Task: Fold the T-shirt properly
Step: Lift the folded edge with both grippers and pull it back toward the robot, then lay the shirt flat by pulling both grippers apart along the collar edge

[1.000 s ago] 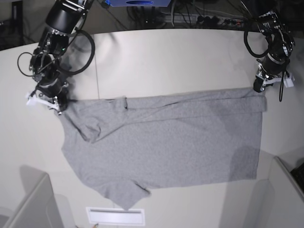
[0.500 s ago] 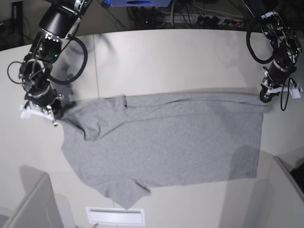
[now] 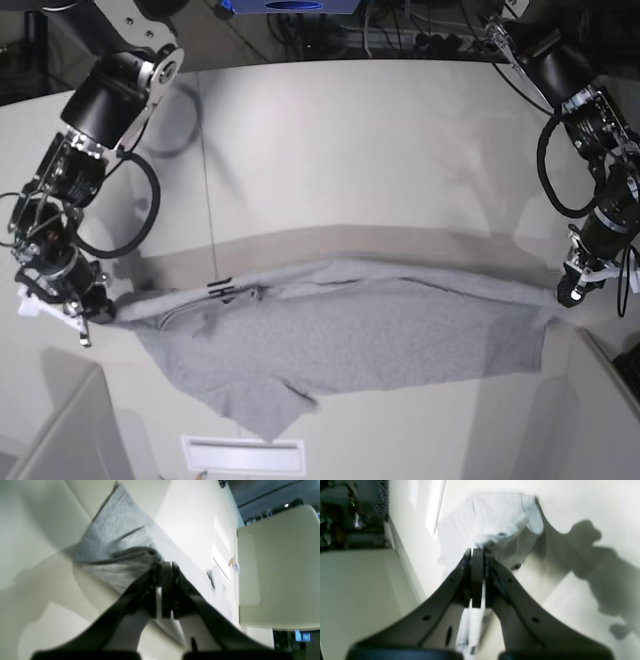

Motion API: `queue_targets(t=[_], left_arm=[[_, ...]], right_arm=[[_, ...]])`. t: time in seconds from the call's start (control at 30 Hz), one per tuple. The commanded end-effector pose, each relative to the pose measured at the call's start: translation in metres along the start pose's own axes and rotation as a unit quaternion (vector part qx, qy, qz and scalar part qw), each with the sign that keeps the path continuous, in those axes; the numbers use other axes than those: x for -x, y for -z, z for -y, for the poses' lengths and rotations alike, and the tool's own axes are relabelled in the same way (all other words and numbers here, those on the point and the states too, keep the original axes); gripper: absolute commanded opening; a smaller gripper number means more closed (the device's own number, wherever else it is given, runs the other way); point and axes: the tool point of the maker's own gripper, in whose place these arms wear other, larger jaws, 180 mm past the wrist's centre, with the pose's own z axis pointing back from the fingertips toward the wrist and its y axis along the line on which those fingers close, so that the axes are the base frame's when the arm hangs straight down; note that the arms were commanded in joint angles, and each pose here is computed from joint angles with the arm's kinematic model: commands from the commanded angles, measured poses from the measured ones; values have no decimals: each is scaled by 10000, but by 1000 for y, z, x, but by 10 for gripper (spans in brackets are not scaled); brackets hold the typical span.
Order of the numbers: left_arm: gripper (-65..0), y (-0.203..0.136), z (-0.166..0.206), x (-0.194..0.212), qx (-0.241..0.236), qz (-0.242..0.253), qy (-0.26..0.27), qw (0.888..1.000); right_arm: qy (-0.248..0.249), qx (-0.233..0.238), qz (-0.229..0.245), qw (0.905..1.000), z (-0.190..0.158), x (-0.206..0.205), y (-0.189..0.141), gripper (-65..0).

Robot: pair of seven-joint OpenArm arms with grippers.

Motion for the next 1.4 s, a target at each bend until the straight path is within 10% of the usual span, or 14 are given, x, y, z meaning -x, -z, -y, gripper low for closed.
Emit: queue_targets(t=[0.0, 0.27, 0.77, 1.37], left_arm=[[-650, 0, 15, -25, 186, 299, 103, 9993], [-650, 20, 33, -41, 355, 198, 135, 9991], [-650, -54, -65, 51, -861, -759, 695, 9910], [-650, -118, -113, 102, -1572, -1503, 1011, 9708]], right_arm=[[-70, -171, 172, 9997, -17, -19, -2, -650], [38, -317, 73, 9995, -44, -38, 10, -650], [-198, 1132, -45, 9934, 117, 16, -26, -650], [-478, 1680, -205, 9844, 177, 64, -86, -650]])
